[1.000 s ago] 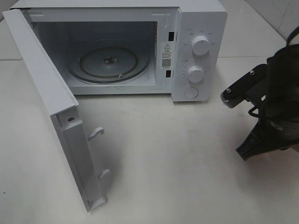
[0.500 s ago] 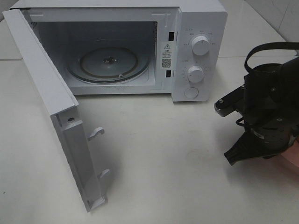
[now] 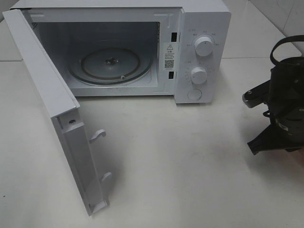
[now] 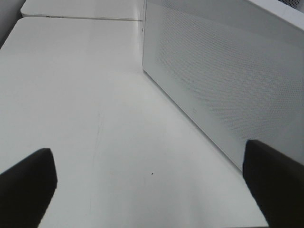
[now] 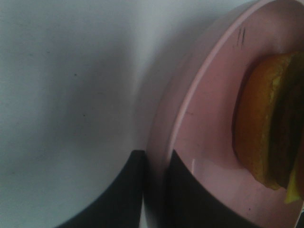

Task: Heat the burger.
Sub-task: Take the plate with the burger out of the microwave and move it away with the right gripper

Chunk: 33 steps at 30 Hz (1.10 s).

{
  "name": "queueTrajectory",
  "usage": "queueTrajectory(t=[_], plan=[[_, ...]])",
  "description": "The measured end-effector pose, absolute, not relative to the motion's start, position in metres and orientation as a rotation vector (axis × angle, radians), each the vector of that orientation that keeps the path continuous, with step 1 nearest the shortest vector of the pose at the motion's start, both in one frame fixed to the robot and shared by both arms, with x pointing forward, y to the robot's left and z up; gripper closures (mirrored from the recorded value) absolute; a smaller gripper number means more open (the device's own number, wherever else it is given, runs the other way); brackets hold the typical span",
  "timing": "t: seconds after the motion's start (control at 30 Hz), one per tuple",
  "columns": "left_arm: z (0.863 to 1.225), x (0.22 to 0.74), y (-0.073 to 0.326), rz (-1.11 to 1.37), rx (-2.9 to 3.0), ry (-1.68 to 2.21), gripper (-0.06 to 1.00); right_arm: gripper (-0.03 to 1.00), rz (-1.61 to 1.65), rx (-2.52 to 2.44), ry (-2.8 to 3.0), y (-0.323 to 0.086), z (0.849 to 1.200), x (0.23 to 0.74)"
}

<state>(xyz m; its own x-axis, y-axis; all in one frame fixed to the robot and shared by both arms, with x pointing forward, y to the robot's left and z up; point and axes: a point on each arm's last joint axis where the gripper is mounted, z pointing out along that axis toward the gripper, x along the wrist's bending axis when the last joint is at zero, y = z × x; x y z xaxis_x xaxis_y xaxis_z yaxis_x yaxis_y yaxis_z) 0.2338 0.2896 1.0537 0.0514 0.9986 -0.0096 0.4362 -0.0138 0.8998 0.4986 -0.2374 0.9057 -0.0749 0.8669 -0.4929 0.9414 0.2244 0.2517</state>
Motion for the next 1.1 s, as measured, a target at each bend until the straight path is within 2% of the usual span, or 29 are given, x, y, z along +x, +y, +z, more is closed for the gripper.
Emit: queueTrajectory(t=[0.3, 0.5, 0.57, 0.6, 0.63, 0.67, 0.7, 0.77, 0.87, 1.1], plan=[[1.054, 0.234, 0.29, 0.923, 1.559, 1.49, -0.04, 0.83, -0.283, 1.647, 1.941, -0.244, 0.875, 0.504], [1.054, 0.234, 0.29, 0.923, 1.559, 1.49, -0.04, 0.79, -0.315, 1.631, 1.933, -0.245, 0.869, 0.505], [1.054, 0.234, 0.29, 0.923, 1.559, 1.49, -0.04, 0.69, -0.321, 1.631, 1.925, -0.246, 0.869, 0.505], [1.054, 0.234, 0.29, 0.923, 1.559, 1.49, -0.04, 0.69, -0.321, 1.631, 1.925, -0.246, 0.869, 0.505], [1.054, 0.234, 0.29, 0.923, 1.559, 1.49, -0.04, 0.59, -0.325, 1.632, 1.922, -0.246, 0.869, 0.505], [1.054, 0.234, 0.29, 0.923, 1.559, 1.49, -0.04, 0.55, -0.328, 1.634, 1.923, -0.246, 0.869, 0.505], [1.054, 0.234, 0.29, 0.923, 1.559, 1.49, -0.04, 0.55, -0.328, 1.634, 1.923, -0.246, 0.869, 0.505], [1.054, 0.234, 0.29, 0.923, 1.559, 1.49, -0.04, 0.39, -0.333, 1.645, 1.928, -0.246, 0.87, 0.503], [1.054, 0.234, 0.29, 0.923, 1.559, 1.49, -0.04, 0.33, -0.312, 1.653, 1.931, -0.245, 0.877, 0.503], [1.054, 0.234, 0.29, 0.923, 1.559, 1.49, -0.04, 0.3, -0.208, 1.678, 1.921, -0.244, 0.908, 0.499]])
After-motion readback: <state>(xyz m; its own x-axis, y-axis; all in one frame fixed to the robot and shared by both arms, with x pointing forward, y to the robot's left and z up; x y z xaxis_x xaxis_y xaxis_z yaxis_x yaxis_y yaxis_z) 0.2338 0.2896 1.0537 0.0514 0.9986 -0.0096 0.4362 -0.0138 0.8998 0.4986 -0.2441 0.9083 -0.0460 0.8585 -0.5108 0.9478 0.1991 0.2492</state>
